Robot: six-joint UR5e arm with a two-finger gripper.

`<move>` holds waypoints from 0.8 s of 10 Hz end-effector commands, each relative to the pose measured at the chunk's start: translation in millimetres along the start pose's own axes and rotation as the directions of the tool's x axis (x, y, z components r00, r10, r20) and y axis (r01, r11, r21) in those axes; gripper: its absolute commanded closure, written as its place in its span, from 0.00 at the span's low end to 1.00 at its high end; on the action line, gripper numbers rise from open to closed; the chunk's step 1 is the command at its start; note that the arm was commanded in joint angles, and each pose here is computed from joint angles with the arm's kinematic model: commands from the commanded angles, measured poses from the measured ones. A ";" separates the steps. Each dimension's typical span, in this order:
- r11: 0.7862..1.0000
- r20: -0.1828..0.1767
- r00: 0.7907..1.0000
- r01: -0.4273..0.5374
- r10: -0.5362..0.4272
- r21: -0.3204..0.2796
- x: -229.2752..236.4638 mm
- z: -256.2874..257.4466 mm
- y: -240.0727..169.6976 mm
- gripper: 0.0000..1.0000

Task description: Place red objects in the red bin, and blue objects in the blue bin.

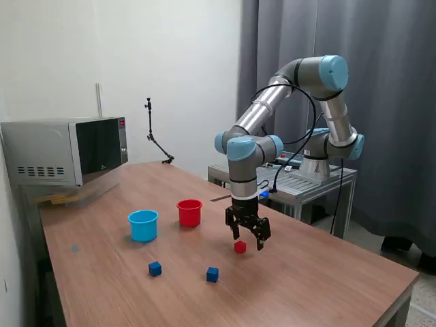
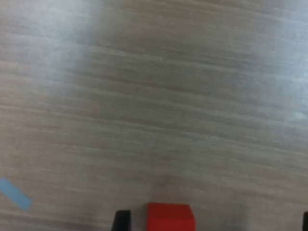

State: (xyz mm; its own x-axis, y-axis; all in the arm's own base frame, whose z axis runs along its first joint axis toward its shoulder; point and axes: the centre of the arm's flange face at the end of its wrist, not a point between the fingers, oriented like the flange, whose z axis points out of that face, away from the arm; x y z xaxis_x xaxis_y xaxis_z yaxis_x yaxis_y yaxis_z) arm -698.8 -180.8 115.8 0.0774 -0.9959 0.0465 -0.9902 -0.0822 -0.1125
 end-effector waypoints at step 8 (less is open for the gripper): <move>1.000 -0.001 1.000 -0.020 0.020 -0.023 -17.1 8.5 9.2 0.00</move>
State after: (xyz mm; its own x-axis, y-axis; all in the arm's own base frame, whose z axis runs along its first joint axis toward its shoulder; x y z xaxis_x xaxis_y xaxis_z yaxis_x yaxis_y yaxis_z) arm -706.8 -169.7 105.7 0.0637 -0.9969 0.0452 -0.9935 -0.0676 -0.0919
